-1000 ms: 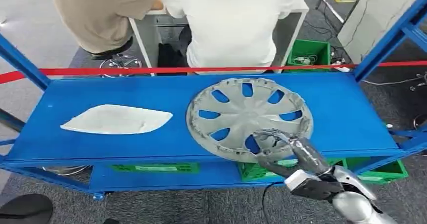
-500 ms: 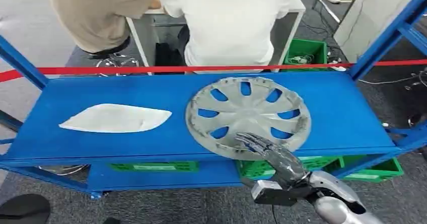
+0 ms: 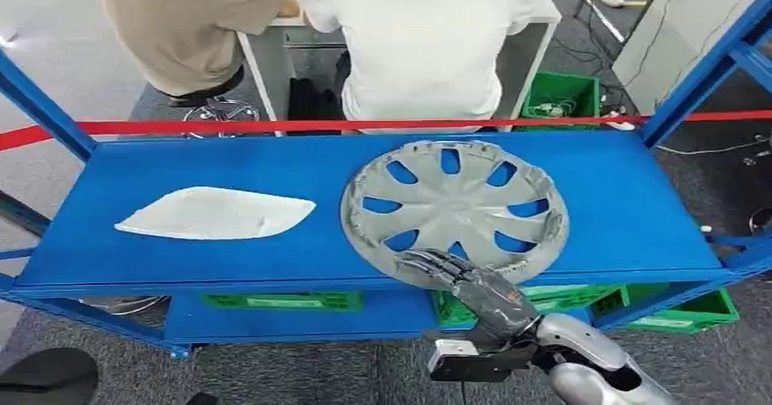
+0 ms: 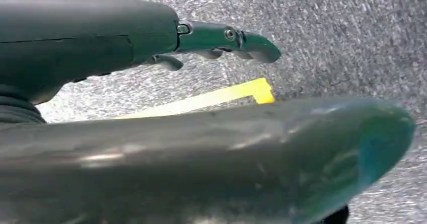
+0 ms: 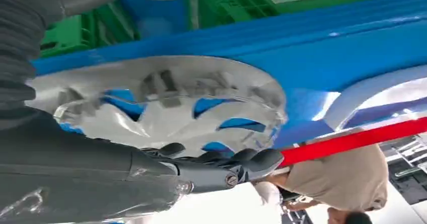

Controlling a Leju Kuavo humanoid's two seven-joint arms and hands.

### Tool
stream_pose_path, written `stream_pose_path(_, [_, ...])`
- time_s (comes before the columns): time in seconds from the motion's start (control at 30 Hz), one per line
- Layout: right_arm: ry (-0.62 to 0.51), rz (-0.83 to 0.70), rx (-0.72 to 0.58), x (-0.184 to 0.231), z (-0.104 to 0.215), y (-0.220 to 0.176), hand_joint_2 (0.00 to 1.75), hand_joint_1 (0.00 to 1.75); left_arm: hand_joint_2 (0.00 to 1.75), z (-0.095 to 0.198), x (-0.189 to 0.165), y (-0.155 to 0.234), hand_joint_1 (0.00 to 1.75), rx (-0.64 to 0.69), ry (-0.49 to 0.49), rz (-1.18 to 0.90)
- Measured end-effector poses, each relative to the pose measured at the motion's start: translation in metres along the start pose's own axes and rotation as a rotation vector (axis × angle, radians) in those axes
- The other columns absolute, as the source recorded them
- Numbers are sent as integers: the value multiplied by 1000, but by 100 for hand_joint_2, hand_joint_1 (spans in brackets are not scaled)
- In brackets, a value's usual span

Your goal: Take the parts from the cabinet and place them on the table.

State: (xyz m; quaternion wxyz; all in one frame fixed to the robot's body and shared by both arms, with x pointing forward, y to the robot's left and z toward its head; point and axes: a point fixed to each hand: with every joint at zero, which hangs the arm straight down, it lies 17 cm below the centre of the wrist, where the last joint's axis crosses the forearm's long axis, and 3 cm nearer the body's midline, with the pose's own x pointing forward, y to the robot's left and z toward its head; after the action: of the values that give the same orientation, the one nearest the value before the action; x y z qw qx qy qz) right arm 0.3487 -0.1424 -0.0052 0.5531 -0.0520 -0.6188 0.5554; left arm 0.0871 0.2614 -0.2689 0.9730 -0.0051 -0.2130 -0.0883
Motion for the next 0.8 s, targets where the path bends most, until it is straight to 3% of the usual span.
stream_pose_path(0.17, [-10,19,0,4,-5,-1,175,0,0,0,1,0,0,-1,-1,-3])
stream_pose_path(0.5, [33,234,-79,22,-43,-15,175,0,0,-1,4,-5,0,-11,-3,-5])
stream_pose_path(0.6, [99,310,-46,13,-55,-9,175,0,0,-1,2,-5,0,-14,3,-12])
stream_pose_path(0.8, [116,345,-11,17,-77,21,175,0,0,0,0,-5,0,-17,10,-22])
